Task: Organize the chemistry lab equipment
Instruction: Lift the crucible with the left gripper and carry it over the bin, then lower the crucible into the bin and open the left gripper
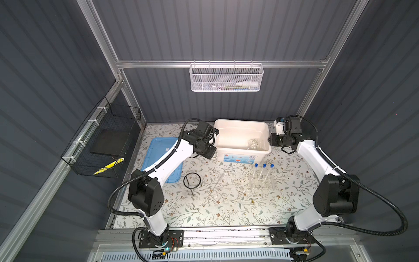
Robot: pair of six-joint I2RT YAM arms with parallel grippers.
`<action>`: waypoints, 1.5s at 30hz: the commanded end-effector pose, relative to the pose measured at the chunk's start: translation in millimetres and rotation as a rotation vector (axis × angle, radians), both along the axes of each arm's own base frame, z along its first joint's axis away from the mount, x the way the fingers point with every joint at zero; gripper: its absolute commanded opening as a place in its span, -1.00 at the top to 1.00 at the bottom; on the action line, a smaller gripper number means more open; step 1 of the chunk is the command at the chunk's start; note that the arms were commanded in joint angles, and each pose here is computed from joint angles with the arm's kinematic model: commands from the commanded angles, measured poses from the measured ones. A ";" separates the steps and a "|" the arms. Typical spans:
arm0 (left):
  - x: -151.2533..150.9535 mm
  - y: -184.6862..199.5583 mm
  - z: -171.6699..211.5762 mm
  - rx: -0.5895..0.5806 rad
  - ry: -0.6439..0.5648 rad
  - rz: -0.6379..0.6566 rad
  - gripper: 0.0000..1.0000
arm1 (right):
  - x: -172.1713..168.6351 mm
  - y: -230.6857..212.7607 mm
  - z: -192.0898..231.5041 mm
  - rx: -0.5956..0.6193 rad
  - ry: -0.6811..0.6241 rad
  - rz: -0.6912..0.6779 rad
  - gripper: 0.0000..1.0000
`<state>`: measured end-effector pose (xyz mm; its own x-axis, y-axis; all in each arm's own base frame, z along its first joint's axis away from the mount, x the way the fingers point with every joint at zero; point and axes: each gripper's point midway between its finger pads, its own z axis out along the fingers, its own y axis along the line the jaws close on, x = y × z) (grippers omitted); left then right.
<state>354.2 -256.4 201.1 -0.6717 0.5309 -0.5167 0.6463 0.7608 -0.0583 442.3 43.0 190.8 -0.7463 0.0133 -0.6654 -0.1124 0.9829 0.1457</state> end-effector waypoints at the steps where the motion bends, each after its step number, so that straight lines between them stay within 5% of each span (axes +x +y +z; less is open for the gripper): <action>1: 1.8 -5.9 28.5 -0.036 -0.035 -0.011 1.00 | -2.7 12.9 -11.9 0.025 0.045 0.077 0.35; 15: 50.3 -59.9 67.4 -0.166 -0.101 -0.090 0.97 | -2.4 35.8 -12.3 0.056 0.033 0.160 0.36; 26: 92.4 -97.9 31.5 -0.183 -0.070 -0.117 0.93 | 1.1 60.2 -10.2 0.062 0.010 0.251 0.36; 45: 112.4 -125.9 -46.3 -0.134 0.001 -0.144 0.88 | -3.3 93.9 -9.6 0.089 -0.011 0.361 0.33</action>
